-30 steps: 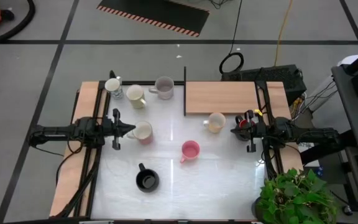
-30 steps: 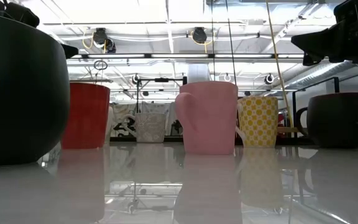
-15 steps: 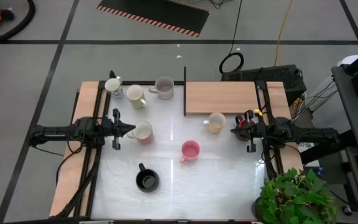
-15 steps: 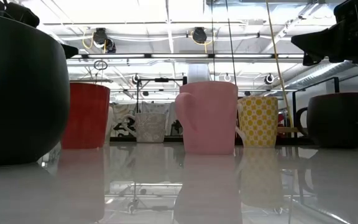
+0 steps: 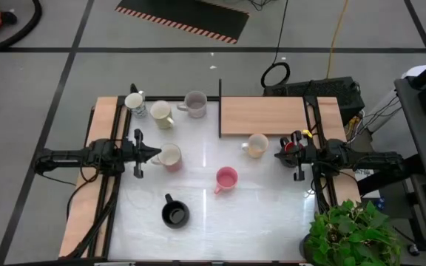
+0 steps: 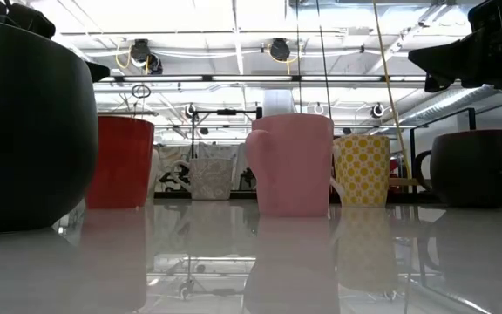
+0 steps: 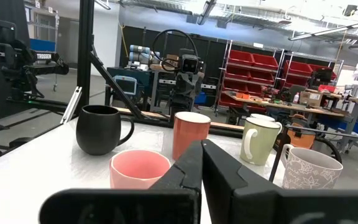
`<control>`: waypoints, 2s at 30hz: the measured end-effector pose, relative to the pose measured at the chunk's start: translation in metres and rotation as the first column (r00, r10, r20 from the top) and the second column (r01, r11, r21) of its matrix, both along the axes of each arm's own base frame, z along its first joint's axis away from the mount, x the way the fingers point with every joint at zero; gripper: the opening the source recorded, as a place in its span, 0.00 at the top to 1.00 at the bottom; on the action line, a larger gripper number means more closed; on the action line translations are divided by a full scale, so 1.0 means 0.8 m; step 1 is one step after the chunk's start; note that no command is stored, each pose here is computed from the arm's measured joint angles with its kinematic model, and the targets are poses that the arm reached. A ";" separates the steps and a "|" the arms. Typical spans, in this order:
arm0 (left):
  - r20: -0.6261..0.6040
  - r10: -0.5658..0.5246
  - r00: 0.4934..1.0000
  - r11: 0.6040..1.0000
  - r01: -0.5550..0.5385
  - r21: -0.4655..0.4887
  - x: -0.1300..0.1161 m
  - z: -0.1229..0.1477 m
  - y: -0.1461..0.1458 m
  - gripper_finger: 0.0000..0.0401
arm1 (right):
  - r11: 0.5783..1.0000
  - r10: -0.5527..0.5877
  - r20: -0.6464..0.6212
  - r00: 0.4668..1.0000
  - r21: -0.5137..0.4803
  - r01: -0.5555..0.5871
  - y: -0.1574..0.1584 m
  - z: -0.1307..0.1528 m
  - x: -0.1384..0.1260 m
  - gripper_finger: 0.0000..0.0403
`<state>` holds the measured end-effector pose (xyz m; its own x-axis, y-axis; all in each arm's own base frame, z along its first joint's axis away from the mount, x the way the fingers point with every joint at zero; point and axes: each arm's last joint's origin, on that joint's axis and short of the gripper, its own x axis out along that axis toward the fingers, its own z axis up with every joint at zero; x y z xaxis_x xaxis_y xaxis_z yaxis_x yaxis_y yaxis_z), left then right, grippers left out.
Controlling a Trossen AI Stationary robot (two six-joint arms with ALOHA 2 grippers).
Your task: Place coffee mugs
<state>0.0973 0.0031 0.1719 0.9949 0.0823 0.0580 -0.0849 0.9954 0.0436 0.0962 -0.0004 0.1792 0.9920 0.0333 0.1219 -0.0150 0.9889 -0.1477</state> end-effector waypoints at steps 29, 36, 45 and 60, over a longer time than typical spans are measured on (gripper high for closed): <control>0.000 0.000 1.000 1.000 0.000 0.000 0.000 0.000 0.000 0.99 | 1.000 0.000 0.000 1.000 0.000 0.000 0.000 0.000 0.000 1.00; 0.000 0.000 1.000 1.000 0.000 0.000 0.000 0.000 0.000 0.99 | 0.994 -0.065 0.004 0.998 -0.093 0.065 -0.002 0.000 0.000 1.00; 0.000 0.000 1.000 1.000 0.000 0.000 0.000 0.000 0.000 0.99 | 0.989 -0.093 0.005 0.996 -0.113 0.093 -0.003 0.000 0.000 1.00; -0.001 0.001 1.000 1.000 -0.001 0.018 0.000 0.000 0.000 0.99 | 0.964 -0.108 0.013 0.994 -0.242 0.108 -0.003 0.000 0.000 1.00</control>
